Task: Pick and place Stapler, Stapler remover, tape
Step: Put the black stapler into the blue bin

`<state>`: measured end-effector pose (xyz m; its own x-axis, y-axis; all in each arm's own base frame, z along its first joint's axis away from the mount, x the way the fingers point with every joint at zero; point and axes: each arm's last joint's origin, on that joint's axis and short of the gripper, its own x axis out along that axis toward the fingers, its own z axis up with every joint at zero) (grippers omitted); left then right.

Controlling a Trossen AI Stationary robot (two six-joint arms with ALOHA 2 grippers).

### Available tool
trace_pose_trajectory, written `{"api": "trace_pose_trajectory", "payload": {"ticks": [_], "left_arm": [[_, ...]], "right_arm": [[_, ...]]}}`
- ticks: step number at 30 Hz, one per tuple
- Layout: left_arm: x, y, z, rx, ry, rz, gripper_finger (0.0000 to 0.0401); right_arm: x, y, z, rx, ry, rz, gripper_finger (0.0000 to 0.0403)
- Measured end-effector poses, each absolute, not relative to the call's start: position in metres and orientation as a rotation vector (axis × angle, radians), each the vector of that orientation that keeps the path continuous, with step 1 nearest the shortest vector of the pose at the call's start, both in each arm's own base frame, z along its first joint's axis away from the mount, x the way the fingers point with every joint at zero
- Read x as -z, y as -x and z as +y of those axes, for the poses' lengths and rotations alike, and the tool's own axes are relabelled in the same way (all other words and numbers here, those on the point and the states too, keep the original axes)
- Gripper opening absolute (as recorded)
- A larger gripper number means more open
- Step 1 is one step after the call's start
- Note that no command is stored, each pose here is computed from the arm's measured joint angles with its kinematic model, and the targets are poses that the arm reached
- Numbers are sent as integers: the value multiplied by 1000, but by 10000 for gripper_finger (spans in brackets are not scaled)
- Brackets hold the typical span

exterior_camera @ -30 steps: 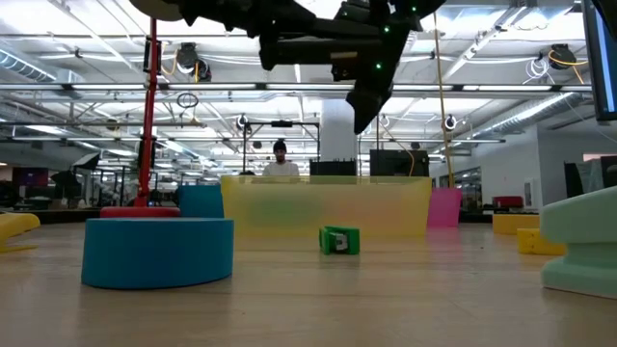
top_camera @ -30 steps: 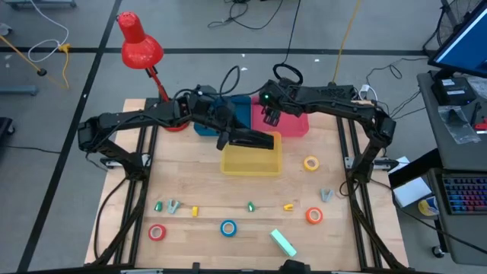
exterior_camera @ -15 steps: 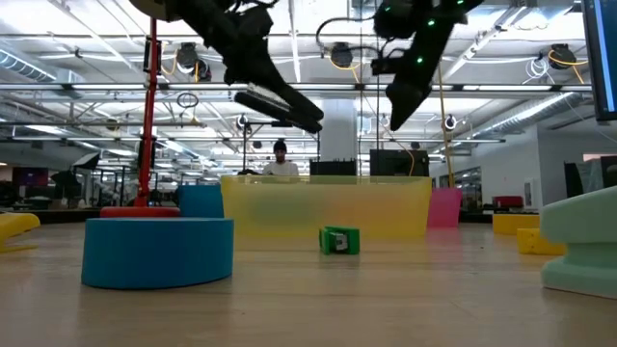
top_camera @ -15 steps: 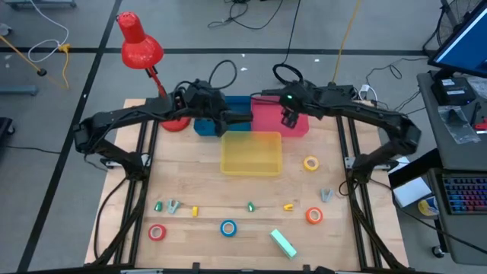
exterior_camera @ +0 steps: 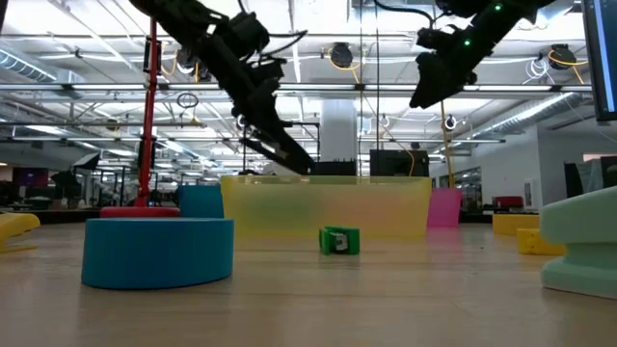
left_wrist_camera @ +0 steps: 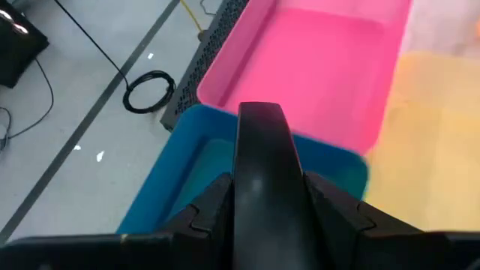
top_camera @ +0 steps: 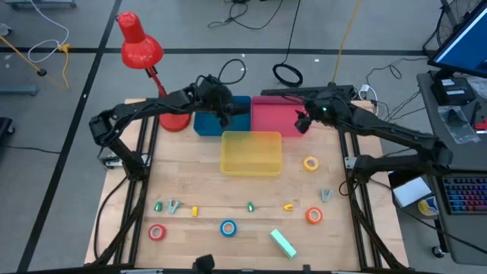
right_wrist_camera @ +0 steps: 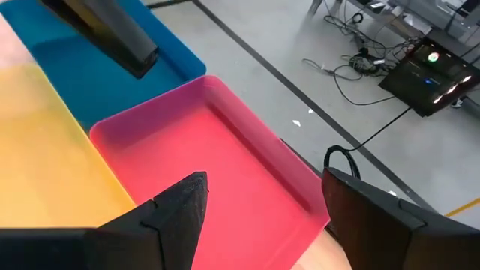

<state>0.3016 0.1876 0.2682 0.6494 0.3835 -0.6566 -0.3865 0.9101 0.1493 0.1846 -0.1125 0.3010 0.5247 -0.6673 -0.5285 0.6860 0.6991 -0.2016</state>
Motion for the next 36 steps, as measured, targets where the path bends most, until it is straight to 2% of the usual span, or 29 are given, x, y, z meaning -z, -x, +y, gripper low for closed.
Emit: {"api": "trace_pose_trajectory", "payload": {"ticks": [8,12,36], "left_arm": [[-266,-279,216,-423,25,762,133],[-249,-278,225,-418,33,777,133],[-201,-258,243,-402,8,660,133]], "right_arm": [[-302,-180,-110,820,-55,578,254],[-302,-180,-110,821,-55,573,254],[-302,-180,-110,823,-65,570,254]]}}
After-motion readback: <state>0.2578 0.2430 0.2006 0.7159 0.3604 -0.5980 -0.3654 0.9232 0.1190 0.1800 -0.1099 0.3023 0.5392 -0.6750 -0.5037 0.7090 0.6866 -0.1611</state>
